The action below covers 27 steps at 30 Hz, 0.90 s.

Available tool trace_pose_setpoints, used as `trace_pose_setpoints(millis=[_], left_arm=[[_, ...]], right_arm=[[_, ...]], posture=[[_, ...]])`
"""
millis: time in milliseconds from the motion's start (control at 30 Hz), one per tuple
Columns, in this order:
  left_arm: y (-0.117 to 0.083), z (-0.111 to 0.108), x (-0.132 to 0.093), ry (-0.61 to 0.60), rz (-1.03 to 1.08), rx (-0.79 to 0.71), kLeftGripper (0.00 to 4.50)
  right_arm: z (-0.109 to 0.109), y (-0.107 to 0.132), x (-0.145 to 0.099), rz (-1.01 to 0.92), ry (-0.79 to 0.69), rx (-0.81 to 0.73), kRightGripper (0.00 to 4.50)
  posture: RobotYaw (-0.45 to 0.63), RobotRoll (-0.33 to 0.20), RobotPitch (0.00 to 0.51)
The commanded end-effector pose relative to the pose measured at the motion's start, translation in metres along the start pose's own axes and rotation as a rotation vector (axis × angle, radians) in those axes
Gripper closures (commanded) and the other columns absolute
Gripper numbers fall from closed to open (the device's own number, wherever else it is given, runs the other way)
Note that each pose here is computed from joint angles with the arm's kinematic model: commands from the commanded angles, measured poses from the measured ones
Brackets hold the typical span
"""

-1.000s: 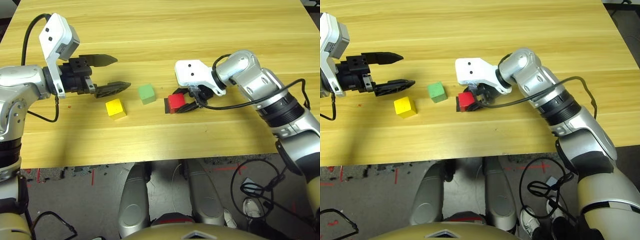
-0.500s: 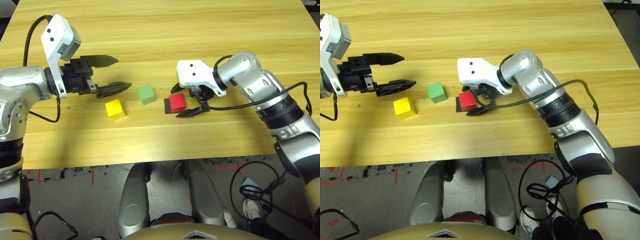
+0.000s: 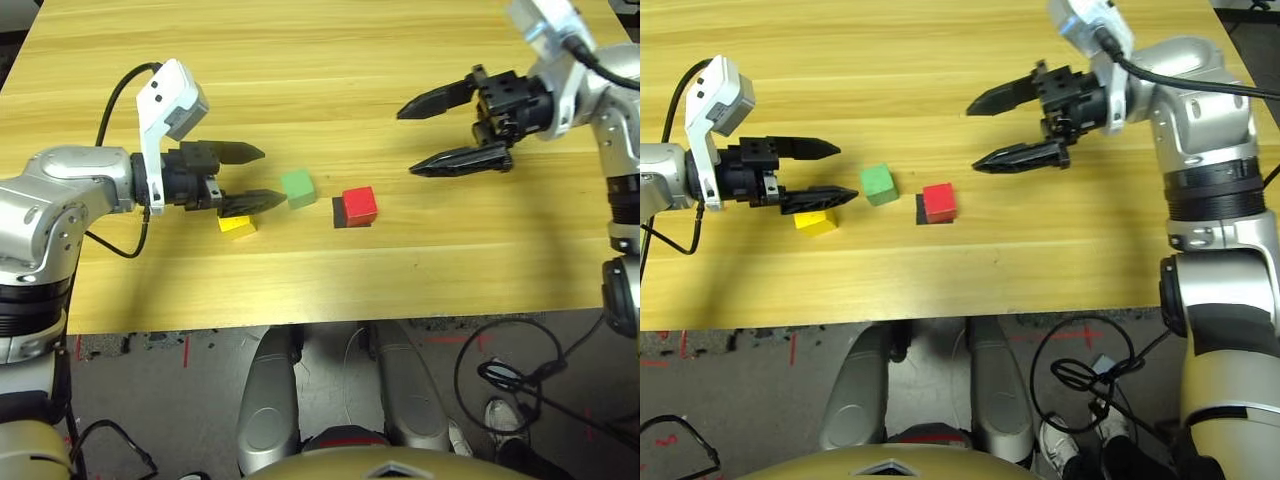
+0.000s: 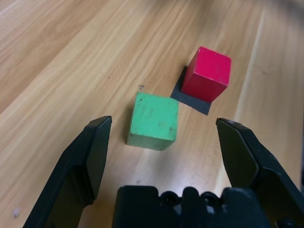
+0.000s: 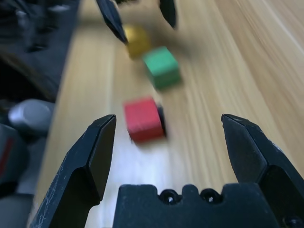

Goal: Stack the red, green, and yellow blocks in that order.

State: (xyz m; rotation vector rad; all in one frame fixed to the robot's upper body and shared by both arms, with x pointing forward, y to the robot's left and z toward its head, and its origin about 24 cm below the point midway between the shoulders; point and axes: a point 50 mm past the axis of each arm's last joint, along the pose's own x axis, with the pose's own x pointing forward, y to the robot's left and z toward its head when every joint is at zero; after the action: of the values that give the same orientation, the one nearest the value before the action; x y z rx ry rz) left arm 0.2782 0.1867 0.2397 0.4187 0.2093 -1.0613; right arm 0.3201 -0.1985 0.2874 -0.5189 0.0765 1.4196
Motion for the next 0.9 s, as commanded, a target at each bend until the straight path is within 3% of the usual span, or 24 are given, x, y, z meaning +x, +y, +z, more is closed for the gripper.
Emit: trace_pose_setpoints(millis=[33, 400, 667, 800, 900], left_arm=[[-0.004, -0.003, 0.012, 0.056, -0.021, 0.066, 0.0], [-0.001, -0.013, 0.03, 0.1, -0.018, 0.122, 0.0], [0.007, -0.018, 0.034, 0.103, 0.044, 0.073, 0.0], [0.009, -0.017, 0.034, 0.106, 0.072, 0.056, 0.91], [0.005, -0.009, 0.034, 0.077, 0.058, 0.085, 1.97]], right_arm=[[-0.003, 0.001, -0.011, -0.07, 0.008, -0.024, 0.03], [-0.01, 0.012, -0.006, -0.092, -0.015, -0.006, 0.03], [-0.01, 0.013, -0.005, -0.107, -0.024, 0.002, 0.03], [-0.011, 0.011, -0.004, -0.116, -0.031, 0.003, 0.0], [-0.012, 0.009, -0.003, -0.127, -0.04, 0.006, 0.0]], posture=[[0.15, -0.062, 0.322], [0.11, -0.058, 0.333], [0.1, -0.056, 0.341], [0.11, -0.048, 0.344], [0.11, -0.043, 0.343]])
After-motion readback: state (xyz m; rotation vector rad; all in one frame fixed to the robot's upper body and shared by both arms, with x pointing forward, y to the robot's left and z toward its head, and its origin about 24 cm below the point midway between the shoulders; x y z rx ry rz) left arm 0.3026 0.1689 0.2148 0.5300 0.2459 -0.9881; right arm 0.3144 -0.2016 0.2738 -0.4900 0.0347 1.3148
